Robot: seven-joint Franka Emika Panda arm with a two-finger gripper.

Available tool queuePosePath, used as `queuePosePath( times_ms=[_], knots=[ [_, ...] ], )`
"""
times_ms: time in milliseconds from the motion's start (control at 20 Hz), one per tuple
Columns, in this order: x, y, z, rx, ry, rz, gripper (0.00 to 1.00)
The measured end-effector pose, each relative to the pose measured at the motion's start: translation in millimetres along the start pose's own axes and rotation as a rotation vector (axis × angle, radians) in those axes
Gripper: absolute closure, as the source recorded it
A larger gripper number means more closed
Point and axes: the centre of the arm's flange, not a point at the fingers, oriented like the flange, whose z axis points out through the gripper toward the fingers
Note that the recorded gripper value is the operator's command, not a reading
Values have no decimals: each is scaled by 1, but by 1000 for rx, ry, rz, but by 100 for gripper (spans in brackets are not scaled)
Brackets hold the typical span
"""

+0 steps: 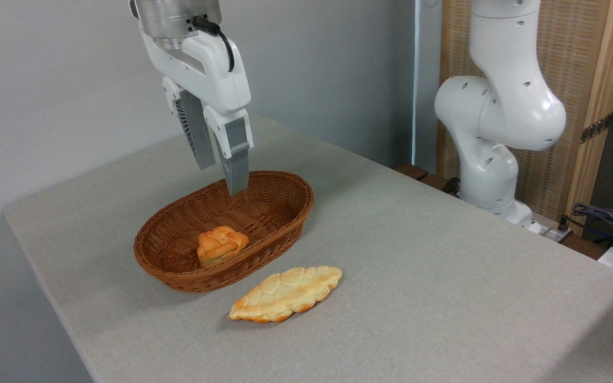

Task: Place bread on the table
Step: 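Lower the open gripper into the wicker basket toward the orange roll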

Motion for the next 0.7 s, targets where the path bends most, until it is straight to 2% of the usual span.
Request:
queuePosePath(
  times_ms=[500,700],
  knots=[
    [0,0,0,0,2,1,0],
    [27,20,20,-18,58,46,0]
  ],
)
